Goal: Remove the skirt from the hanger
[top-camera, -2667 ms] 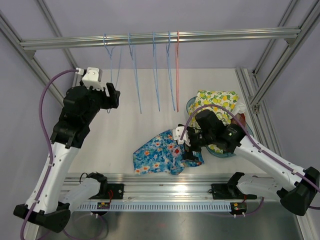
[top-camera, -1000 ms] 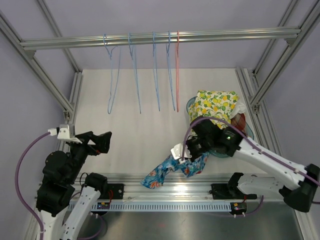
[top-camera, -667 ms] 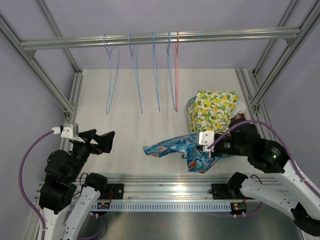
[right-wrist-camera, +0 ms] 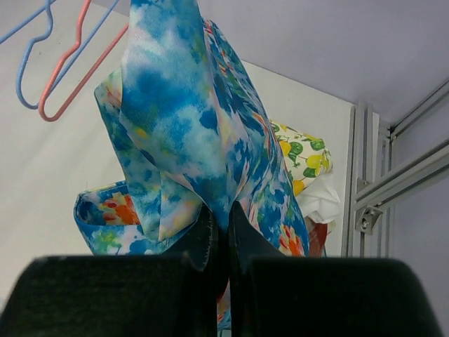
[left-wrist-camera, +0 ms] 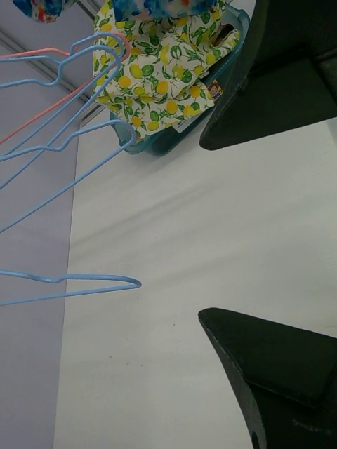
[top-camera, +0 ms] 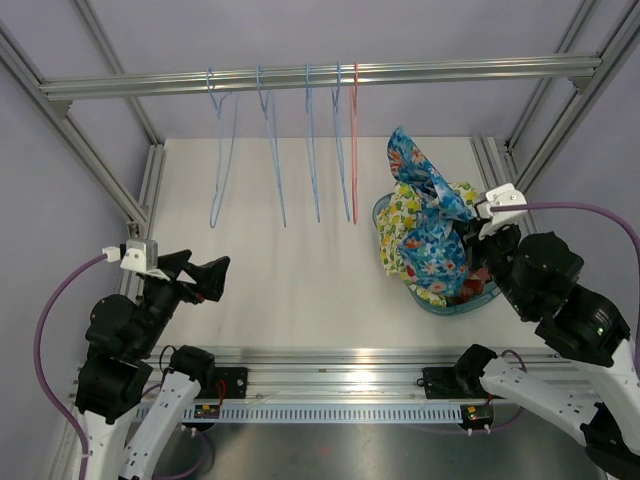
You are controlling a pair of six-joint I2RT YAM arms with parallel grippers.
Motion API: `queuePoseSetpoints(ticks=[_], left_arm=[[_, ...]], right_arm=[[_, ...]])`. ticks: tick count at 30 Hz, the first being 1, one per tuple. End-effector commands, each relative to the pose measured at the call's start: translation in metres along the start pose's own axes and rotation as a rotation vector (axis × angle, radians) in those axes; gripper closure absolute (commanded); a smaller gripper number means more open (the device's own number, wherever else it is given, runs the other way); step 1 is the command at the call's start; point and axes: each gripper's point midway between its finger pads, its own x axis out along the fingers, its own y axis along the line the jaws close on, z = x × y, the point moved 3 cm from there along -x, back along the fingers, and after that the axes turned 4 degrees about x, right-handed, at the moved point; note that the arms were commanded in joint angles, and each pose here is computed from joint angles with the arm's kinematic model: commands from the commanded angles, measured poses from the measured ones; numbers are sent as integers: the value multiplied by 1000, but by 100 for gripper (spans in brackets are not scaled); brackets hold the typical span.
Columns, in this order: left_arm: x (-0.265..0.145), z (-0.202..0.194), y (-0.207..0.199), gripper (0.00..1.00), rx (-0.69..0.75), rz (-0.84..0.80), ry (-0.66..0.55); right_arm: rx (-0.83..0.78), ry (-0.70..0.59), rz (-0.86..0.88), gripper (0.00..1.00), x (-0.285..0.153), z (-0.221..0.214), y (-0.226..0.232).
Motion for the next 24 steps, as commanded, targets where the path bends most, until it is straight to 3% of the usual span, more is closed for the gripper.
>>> queuePoseSetpoints(ticks=[1,6,13,17,24], left_arm=[[-5,25,-10,1,17,-48,-85],[-7,26,-12,1,12,-60,-87],[-12,30,-13,1,18,-64,-99],[-13,29,-13,1,20,-64,-102],[-11,25,-12,1,3,-63,-100]], right_arm=[[158,-19,-109,100,12,19,-5],[205,66,-40,100,37,15,18],[360,286,-17,100,73,-21,-6],[370,429,-52,100,98,-62,-35],[296,672,-31,100,124,-157,-36]])
